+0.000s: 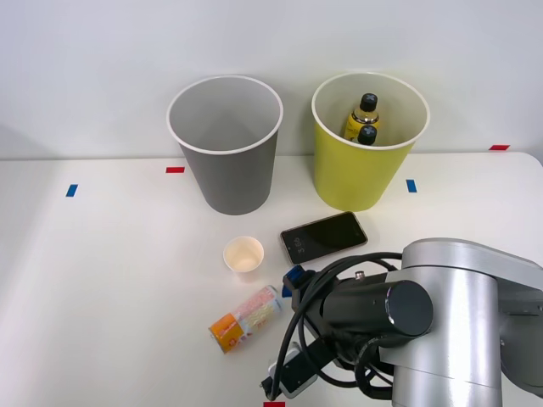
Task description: Put cans in the gray bin, plastic bottles in the light green bin
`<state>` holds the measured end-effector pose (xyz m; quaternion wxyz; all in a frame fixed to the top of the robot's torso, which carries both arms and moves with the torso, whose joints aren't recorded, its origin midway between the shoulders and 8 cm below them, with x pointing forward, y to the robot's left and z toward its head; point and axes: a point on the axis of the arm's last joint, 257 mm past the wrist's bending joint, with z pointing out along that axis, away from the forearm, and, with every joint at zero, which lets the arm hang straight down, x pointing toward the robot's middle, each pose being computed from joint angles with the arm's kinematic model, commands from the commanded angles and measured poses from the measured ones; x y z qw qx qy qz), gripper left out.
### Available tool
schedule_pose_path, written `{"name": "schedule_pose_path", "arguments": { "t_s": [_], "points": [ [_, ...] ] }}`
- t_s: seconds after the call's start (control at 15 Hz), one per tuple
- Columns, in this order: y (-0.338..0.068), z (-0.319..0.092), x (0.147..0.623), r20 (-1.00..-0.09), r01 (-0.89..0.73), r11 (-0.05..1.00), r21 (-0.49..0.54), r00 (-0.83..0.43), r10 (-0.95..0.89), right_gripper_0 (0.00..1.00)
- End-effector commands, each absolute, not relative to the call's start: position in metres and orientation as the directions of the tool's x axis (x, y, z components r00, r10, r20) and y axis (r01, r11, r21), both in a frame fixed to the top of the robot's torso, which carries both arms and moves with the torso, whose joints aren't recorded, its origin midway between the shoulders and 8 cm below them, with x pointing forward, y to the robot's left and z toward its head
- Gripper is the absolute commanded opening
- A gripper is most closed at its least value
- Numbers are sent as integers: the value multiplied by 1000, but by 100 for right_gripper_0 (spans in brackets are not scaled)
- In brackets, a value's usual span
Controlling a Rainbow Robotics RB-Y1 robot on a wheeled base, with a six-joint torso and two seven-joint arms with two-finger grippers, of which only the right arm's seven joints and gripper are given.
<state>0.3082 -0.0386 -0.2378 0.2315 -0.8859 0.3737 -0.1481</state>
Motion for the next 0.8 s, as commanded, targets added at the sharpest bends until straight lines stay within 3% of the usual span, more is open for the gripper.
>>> {"name": "schedule_pose_path", "arguments": {
  "t_s": [0.07, 0.8],
  "points": [
    [-37, -233, 310, 89, -591, -603, -537, 671, -736, 85],
    [13, -257, 292, 74, -548, -618, -564, 712, -698, 85]
  ]
}}
